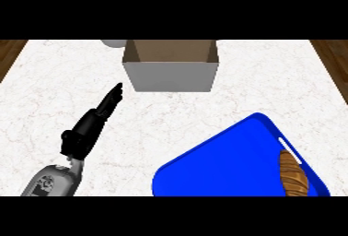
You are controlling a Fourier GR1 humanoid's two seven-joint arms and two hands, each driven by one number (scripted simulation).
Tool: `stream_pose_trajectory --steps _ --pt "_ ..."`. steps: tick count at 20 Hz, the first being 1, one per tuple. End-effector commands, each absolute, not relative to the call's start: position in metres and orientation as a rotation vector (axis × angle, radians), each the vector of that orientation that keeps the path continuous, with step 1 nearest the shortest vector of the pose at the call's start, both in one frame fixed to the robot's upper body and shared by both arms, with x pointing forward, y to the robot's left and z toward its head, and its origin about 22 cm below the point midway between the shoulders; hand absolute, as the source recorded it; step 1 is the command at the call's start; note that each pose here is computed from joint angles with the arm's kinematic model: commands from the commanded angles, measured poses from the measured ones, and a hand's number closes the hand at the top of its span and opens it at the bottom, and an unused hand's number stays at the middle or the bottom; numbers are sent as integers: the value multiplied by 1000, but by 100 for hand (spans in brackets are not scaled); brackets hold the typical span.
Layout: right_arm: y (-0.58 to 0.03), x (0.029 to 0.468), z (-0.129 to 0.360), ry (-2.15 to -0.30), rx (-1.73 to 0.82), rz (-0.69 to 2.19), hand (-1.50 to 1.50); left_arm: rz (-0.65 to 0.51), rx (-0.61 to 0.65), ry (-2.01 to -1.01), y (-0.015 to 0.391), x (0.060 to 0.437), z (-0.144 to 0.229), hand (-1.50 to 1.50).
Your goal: Pick the croissant from the tray and place it in the cardboard box
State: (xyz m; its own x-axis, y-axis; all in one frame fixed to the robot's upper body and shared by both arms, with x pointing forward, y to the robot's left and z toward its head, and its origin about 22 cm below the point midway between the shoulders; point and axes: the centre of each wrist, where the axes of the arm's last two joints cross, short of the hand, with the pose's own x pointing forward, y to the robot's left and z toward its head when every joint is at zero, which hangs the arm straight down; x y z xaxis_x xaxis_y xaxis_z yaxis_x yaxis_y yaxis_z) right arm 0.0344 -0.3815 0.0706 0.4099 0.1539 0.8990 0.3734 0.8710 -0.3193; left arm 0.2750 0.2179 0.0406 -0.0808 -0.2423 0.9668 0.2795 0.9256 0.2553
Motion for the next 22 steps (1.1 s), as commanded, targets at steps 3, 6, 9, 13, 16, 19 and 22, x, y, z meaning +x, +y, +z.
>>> stream_pose_trajectory --steps 3,6,9,13,16,19,22 --pt "-385 44 83 -1113 -429 -178 -150 -460 -40 -1605 203 281 35 0" --pt "-384 73 86 -1119 -428 -209 -150 -458 -32 -1593 207 291 45 0" --pt "-395 73 75 -1110 -408 -212 -150 -442 -42 -1597 213 278 47 0" --pt "-371 93 68 -1082 -397 -177 -150 -455 -45 -1598 218 274 52 0" --pt "-379 108 50 -1058 -378 -158 -150 -446 -48 -1608 206 269 39 0" --pt "-392 102 35 -1033 -386 -172 -150 -444 -32 -1609 204 262 52 0" --pt "-381 124 40 -1042 -383 -189 -150 -447 -30 -1616 209 285 46 0"
